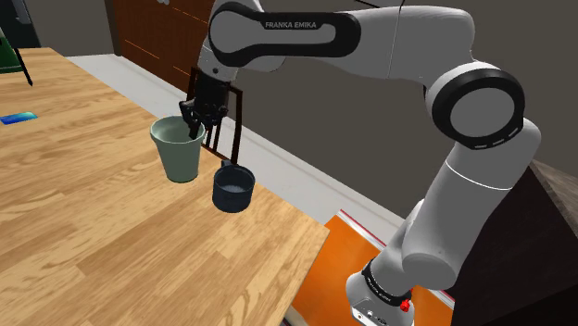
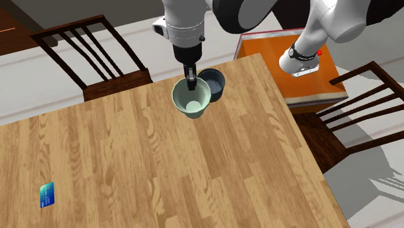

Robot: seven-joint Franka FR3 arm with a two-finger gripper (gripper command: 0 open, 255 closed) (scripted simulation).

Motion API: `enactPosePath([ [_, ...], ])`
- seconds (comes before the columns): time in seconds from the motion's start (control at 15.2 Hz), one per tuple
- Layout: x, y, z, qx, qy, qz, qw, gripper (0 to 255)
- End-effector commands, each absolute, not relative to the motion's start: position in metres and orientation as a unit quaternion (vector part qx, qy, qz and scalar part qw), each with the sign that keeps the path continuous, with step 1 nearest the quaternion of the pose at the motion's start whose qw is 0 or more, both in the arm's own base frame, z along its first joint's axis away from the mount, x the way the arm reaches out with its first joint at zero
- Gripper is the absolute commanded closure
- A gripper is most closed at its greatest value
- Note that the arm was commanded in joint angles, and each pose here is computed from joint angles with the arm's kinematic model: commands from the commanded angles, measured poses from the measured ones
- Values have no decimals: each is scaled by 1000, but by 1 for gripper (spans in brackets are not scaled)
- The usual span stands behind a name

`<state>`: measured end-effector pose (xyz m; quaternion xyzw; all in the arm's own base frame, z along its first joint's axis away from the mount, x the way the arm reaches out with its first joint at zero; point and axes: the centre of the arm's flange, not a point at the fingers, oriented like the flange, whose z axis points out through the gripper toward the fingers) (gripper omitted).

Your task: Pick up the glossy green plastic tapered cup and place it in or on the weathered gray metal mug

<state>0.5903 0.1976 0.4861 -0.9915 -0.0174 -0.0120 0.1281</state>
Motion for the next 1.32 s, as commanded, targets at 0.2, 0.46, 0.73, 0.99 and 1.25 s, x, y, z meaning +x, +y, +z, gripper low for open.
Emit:
enactPosePath([
  [0.2, 590, 197, 513, -992, -17, -12, 128, 255],
  [0.46, 590, 197, 534, -992, -17, -12, 128, 255],
  [0.73, 579, 175, 550, -992, -17, -12, 128, 255],
  [0.99, 558, 130, 567, -992, -17, -12, 128, 255],
  [1.25, 537, 84, 584, -992, -17, -12, 128, 255],
])
